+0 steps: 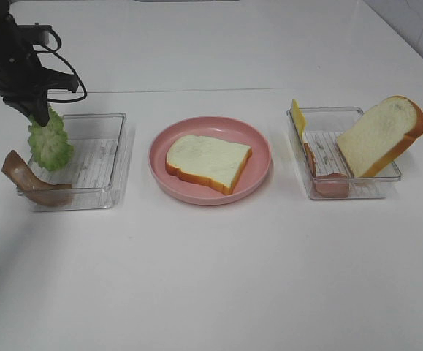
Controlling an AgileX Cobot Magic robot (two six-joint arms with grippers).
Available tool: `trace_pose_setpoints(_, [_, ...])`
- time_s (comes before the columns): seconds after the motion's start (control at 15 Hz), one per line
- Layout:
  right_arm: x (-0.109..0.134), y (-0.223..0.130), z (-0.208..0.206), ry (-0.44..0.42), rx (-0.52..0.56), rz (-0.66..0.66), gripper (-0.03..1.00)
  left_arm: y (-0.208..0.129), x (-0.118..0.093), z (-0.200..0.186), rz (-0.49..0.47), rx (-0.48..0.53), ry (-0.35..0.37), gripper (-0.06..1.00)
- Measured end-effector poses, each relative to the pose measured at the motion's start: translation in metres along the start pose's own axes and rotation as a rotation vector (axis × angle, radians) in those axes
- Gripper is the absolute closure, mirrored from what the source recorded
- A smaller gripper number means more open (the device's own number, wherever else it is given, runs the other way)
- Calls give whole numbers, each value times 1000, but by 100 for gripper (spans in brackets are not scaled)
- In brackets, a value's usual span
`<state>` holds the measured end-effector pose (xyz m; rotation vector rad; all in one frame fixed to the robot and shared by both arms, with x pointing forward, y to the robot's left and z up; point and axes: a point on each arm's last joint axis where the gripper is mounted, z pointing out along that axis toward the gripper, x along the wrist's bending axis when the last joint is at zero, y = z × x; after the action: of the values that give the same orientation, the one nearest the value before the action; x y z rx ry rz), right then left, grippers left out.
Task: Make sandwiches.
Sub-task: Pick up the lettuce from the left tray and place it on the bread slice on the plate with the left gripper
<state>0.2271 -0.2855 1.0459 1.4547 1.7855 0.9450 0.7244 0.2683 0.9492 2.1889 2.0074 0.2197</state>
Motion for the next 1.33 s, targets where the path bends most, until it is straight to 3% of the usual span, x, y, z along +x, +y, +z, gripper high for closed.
trace_pose_setpoints(0.13, [0, 0, 0, 0, 0, 0, 15, 1, 0, -7, 9, -15, -1, 94])
trace_pose_setpoints(0.27, [0, 0, 0, 0, 0, 0, 15, 6, -7, -37, 30, -107, -70, 94])
trace_pose_setpoints(0.47, [0, 0, 0, 0, 0, 0, 15, 13, -27, -70, 29, -256, -289, 94])
trace_pose_setpoints(0.53, [0, 0, 0, 0, 0, 0, 15, 14, -30, -72, 23, -268, -324, 94])
trace_pose_setpoints(0.8, [0, 0, 0, 0, 0, 0, 15, 22, -62, -79, -1, -355, -637, 94])
trace_pose_setpoints(0.87, [0, 0, 0, 0, 0, 0, 15, 22, -81, -72, 8, -347, -712, 94])
trace_pose_setpoints(1.13, [0, 0, 0, 0, 0, 0, 15, 13, -141, -32, 82, -260, -825, 94])
trace_pose_setpoints(1.33, [0, 0, 0, 0, 0, 0, 15, 5, -174, -16, 106, -225, -893, 94])
